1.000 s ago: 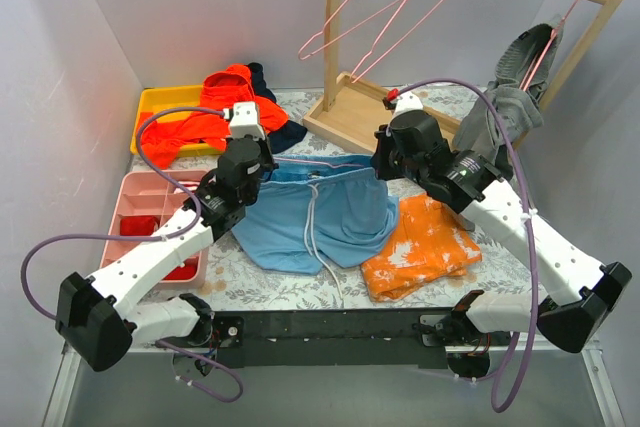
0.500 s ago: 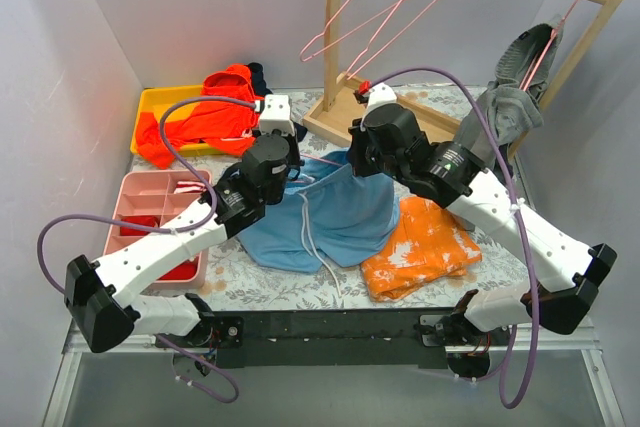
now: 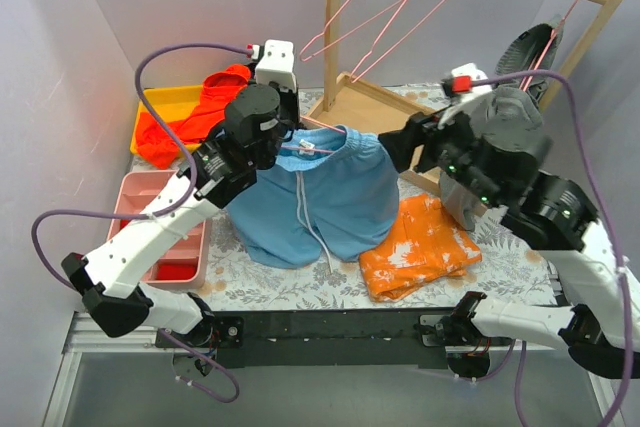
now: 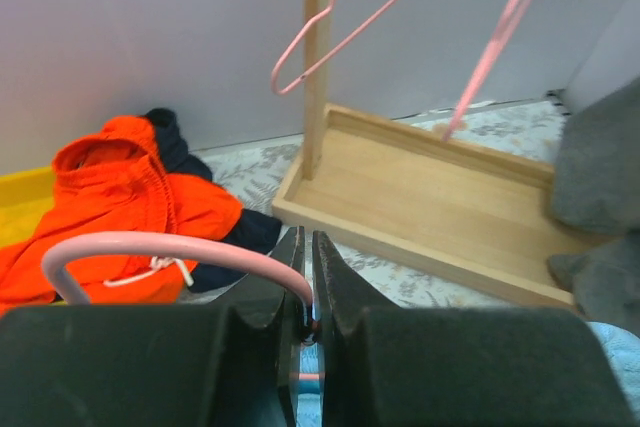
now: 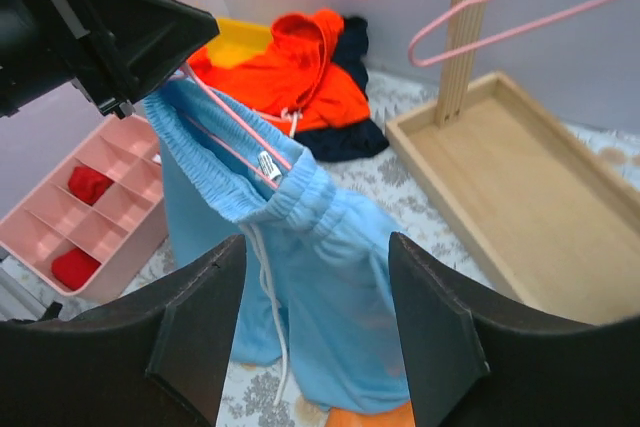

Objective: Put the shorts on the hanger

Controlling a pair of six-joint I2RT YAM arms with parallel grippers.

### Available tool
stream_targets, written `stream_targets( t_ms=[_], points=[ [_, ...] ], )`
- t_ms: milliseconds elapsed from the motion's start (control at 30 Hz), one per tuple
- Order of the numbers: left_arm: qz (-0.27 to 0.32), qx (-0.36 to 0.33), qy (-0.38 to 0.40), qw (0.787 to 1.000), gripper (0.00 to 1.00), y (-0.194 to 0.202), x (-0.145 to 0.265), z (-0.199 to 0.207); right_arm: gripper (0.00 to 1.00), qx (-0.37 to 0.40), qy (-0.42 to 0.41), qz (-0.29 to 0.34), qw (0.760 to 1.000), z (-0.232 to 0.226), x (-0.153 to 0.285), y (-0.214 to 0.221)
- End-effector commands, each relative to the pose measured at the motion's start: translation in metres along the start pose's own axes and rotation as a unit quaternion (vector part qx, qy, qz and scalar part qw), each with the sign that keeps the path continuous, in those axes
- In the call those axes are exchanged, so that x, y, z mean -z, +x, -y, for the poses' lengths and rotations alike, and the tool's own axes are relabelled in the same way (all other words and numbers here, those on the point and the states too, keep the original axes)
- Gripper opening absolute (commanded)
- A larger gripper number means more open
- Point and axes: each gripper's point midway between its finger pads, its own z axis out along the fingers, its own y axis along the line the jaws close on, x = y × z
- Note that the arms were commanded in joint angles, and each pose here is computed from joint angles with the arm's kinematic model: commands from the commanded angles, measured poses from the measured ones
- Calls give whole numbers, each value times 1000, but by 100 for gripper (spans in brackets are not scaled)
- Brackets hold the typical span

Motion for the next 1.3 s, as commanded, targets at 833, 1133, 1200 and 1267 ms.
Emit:
stream_targets(
  t_ms=[833,1133,1200,1267],
  points=[
    [-19,-5,222,975,0,27,65,64,76,94,-175,-247,948,-46,30,148],
    [-26,-1,238,971,0,32,65,72,72,100,-123,-261,952,-36,10,175],
    [-28,-1,242,970,0,35,65,74,65,91,-113,-238,960,-34,8,169],
    [-32,0,244,969,0,41,64,76,56,82,-108,-236,962,-33,8,172]
  ],
)
